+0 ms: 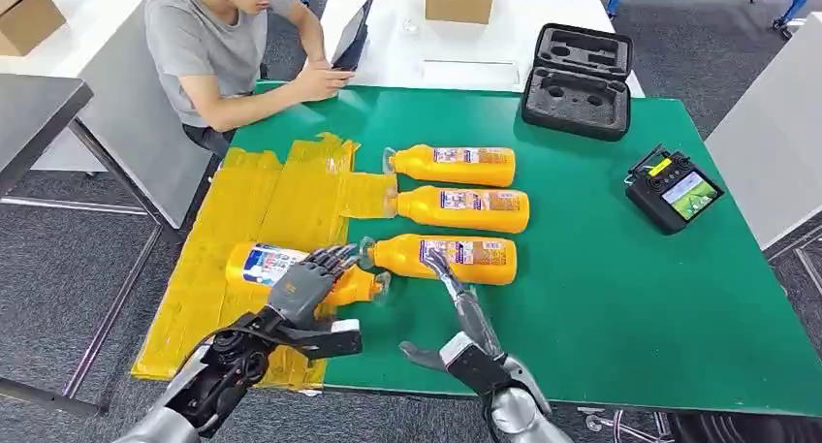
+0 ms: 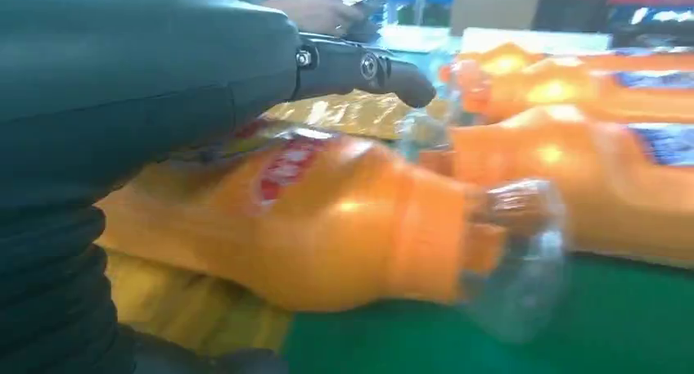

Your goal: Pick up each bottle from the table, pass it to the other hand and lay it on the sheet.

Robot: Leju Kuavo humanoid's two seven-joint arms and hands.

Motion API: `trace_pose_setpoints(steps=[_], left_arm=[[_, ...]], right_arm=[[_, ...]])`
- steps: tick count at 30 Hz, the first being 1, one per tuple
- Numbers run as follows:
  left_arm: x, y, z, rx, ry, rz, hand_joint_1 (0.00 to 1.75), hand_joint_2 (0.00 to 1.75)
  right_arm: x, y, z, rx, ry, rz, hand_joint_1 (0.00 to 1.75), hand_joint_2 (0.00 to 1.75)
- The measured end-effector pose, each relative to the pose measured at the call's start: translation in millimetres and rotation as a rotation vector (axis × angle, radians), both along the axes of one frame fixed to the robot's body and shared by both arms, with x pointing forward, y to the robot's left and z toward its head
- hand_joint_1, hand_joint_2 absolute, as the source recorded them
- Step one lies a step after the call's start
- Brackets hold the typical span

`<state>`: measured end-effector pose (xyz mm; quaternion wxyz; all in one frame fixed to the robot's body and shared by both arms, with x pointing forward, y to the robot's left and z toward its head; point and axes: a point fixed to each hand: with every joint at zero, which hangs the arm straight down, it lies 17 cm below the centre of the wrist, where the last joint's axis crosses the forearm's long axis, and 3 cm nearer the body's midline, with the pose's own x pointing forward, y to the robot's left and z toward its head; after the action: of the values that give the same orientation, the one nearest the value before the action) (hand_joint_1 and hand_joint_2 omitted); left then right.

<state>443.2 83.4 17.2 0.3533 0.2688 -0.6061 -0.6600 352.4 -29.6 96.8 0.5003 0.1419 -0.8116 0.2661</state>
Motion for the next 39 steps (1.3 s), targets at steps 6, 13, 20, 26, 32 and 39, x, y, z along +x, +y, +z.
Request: trace_pose_setpoints(steps=[6,13,20,26,32,39], left_arm=[[-8.4,-22.3,26.7,-0.113,-0.072,-0.067,0.0,1.75],[-44.7,-53.1,103.2,-0.497,-0.134,-0.231,0.0,1.75],[-67.0,-59.0,140.6,-0.728,-0.078,-0.277,0.0,1.75],[-78.0,-57.7,167.3,-0.843,-0.084,-0.31,0.0,1.75],[-81.4,-55.6,170.0,-0.858,-0.095,-0.315,0.0,1.75],[-81.6,-50.4,193.8,-1.064,-0.037,-0.292,0.0,1.75]], right_arm=[[-0.9,1.9,0.2,0.0,0.001,0.009,0.0,1.75],[-2.4,4.5,0.3,-0.003,0.0,0.019,0.0,1.75],[-3.4,7.8,1.7,0.004,0.004,0.028,0.0,1.75],[-2.6,8.1,4.2,0.013,0.003,0.024,0.0,1.75],[-0.4,8.5,17.0,0.042,-0.017,0.016,0.0,1.75],[11.3,-7.3,57.7,0.115,-0.112,-0.108,0.0,1.75]])
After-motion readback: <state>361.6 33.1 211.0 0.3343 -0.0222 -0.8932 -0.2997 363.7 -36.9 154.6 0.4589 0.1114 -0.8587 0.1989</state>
